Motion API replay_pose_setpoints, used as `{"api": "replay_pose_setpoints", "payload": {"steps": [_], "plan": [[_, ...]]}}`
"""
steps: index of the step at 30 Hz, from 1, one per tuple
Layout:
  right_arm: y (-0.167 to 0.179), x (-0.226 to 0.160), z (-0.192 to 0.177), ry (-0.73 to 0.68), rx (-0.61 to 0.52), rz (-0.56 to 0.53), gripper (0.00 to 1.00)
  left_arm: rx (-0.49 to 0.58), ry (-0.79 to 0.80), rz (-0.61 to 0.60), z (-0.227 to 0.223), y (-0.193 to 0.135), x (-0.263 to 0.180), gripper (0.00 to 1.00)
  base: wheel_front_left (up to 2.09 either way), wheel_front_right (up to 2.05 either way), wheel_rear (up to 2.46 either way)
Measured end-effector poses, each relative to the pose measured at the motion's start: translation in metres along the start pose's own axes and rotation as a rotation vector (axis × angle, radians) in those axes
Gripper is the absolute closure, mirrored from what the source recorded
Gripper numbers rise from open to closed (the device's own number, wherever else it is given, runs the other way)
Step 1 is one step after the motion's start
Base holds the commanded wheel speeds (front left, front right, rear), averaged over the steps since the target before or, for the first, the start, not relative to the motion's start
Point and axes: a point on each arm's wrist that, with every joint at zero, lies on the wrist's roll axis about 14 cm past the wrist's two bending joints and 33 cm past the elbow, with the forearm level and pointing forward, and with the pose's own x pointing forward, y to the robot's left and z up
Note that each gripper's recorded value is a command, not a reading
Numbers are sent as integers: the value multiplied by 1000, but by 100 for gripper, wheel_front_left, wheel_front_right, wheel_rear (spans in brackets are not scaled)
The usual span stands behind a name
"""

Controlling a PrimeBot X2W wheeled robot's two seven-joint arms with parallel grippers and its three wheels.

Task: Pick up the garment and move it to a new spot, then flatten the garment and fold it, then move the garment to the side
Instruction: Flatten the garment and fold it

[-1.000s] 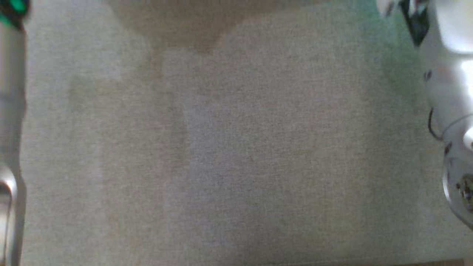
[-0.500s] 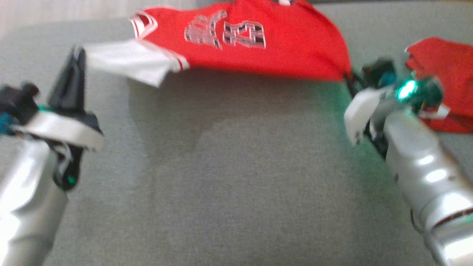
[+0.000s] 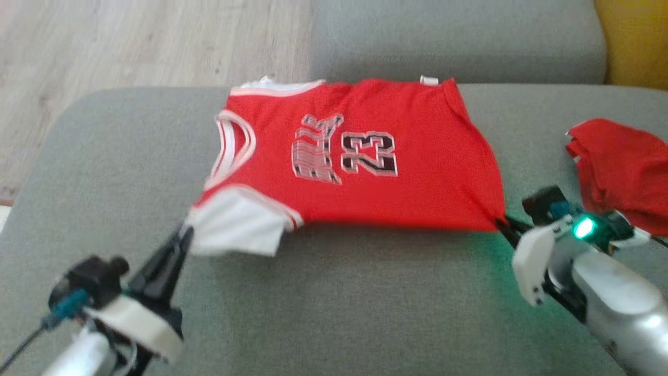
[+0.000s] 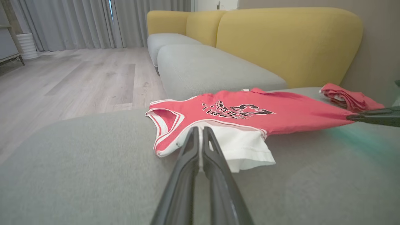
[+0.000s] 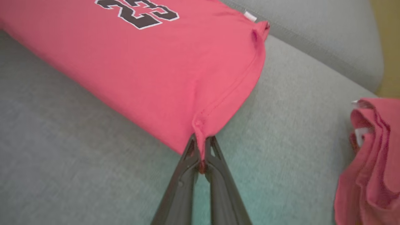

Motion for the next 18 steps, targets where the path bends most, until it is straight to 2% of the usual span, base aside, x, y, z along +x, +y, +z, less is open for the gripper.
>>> {"api": "replay_pose_setpoints", "payload": {"steps": [4,8,12,18], "plan": [[6,-23,-15,51,17,52,100,-26,32,-22,-12,-16,-21,100,0,0,0],[24,-44,-26,117,139,142,100,-70,54,-21,-24,-31,-40,100,0,0,0],[37,-66,-49,201,168,209,100,-100,108,-19,-40,-41,-61,100,0,0,0],[34,-74,-41,177,189,225,100,-105,88,-6,-33,-43,-65,100,0,0,0]]}}
